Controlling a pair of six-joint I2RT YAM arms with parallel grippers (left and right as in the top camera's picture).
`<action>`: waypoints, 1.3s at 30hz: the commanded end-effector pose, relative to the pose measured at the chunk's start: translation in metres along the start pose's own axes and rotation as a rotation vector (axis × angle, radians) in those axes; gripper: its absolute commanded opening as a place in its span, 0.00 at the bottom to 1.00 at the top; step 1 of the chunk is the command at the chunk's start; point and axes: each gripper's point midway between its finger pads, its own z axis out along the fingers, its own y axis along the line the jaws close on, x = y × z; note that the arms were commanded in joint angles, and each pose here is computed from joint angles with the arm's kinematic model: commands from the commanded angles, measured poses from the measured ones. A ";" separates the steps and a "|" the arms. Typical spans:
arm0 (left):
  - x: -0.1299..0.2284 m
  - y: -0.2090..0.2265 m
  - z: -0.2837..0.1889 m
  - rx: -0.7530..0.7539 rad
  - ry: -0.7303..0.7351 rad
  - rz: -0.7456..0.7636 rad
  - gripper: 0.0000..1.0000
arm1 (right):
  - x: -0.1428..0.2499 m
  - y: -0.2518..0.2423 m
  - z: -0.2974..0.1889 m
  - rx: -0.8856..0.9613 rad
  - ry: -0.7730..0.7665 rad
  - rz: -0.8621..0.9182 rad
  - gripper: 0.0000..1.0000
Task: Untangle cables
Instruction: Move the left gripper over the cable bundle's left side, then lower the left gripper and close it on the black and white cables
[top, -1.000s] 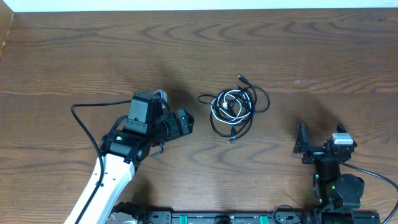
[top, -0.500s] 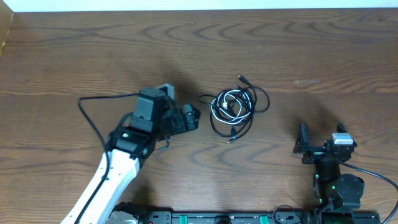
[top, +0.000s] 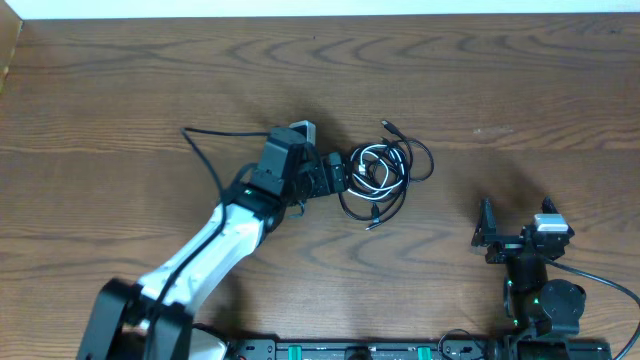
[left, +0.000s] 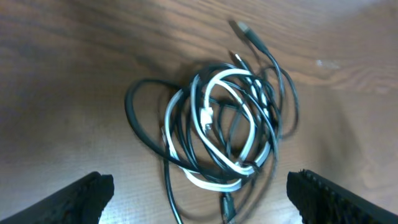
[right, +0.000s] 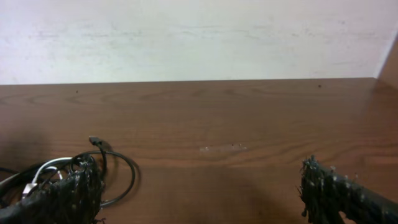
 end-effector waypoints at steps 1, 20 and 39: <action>0.000 -0.001 0.024 -0.007 0.002 0.023 0.96 | 0.001 0.000 0.000 0.002 0.001 -0.012 0.99; 0.048 0.029 0.069 -0.215 0.067 0.206 0.41 | 0.001 0.000 0.000 0.002 0.001 -0.012 0.99; 0.058 0.066 0.030 -0.440 0.134 0.273 0.08 | 0.001 0.000 0.000 0.002 0.001 -0.012 0.99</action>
